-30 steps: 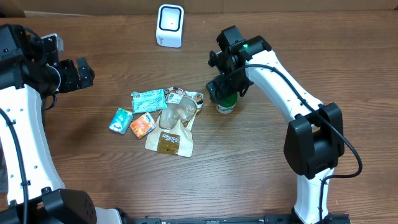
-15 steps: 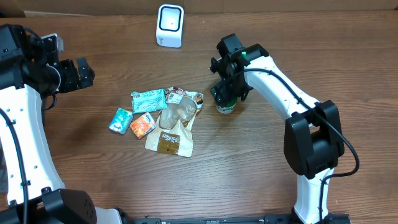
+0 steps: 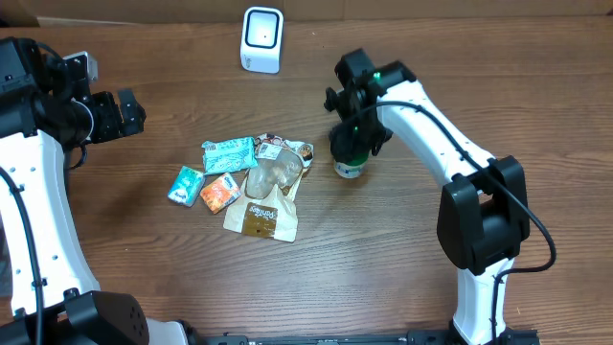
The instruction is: Scan the item barcode
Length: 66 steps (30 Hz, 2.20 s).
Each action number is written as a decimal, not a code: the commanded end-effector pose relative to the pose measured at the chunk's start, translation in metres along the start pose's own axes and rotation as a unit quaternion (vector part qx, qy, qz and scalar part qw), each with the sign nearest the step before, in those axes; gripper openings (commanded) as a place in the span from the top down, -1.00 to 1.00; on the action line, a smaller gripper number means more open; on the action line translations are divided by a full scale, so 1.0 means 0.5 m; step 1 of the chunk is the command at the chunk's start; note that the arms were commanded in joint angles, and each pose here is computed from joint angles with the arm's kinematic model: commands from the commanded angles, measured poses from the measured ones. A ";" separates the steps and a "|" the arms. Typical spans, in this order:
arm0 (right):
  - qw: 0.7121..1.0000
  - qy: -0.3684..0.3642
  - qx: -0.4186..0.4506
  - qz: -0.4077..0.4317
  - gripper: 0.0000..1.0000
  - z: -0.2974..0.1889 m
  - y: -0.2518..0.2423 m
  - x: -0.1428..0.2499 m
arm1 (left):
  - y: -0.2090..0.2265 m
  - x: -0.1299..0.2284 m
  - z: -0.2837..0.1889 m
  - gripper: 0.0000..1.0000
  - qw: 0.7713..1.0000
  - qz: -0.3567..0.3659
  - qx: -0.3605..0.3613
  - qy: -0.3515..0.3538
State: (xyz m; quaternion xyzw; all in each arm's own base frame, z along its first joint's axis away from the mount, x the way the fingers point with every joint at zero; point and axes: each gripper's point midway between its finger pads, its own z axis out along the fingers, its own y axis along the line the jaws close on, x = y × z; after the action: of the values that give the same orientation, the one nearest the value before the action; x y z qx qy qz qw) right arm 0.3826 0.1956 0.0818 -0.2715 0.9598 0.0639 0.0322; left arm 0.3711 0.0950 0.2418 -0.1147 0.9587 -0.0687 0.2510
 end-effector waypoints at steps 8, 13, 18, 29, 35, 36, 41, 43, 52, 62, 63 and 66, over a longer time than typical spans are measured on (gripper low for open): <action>0.962 -0.132 -0.235 -0.037 -0.02 -0.279 0.183 -0.085 | -0.004 -0.001 -0.005 -0.99 1.000 0.015 0.002 -0.004; 0.908 -0.149 -0.390 -0.040 -0.04 -0.371 0.275 -0.085 | -0.004 -0.001 -0.005 -0.99 1.000 0.015 0.002 -0.004; 0.844 -0.154 -0.511 -0.053 -0.04 -0.448 0.320 -0.072 | -0.004 -0.001 -0.005 -0.99 1.000 0.015 0.002 -0.004; 0.860 -0.165 -0.482 -0.028 -0.03 -0.436 0.268 -0.082 | -0.004 -0.001 -0.005 -0.99 1.000 0.015 0.002 -0.004; 0.872 -0.163 -0.461 -0.024 0.02 -0.422 0.259 -0.084 | -0.004 -0.001 -0.005 -0.99 1.000 0.015 0.002 -0.004; 0.878 -0.159 -0.452 -0.015 0.03 -0.415 0.255 -0.085 | -0.004 -0.001 -0.005 -0.99 1.000 0.015 0.002 -0.004; 0.920 -0.147 -0.360 0.053 0.03 -0.377 0.205 -0.101 | -0.004 -0.001 -0.005 -0.99 1.000 0.015 0.002 -0.004; 0.929 -0.162 -0.326 0.066 0.03 -0.374 0.185 -0.117 | -0.004 -0.001 -0.005 -0.99 1.000 0.015 0.002 -0.004; 0.947 -0.315 -0.004 0.065 0.12 -0.340 0.056 -0.271 | -0.004 -0.001 -0.005 -0.99 1.000 0.015 0.002 -0.004; 0.845 -0.447 0.249 -0.155 0.24 -0.310 0.028 -0.497 | -0.004 -0.001 -0.005 -0.99 1.000 0.015 0.002 -0.004; 0.835 -0.448 0.263 -0.179 0.24 -0.299 0.027 -0.511 | -0.004 -0.001 -0.005 -0.99 1.000 0.015 0.002 -0.004; 0.798 -0.450 0.313 -0.251 0.11 -0.268 0.024 -0.552 | -0.004 -0.001 -0.005 -0.99 1.000 0.015 0.002 -0.004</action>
State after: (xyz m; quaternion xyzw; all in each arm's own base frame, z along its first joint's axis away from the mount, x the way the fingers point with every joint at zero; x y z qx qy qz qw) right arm 0.5846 0.3368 0.2555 -0.3277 0.7655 -0.0150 0.5535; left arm 0.3710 0.0949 0.2417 -0.1147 0.9588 -0.0688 0.2506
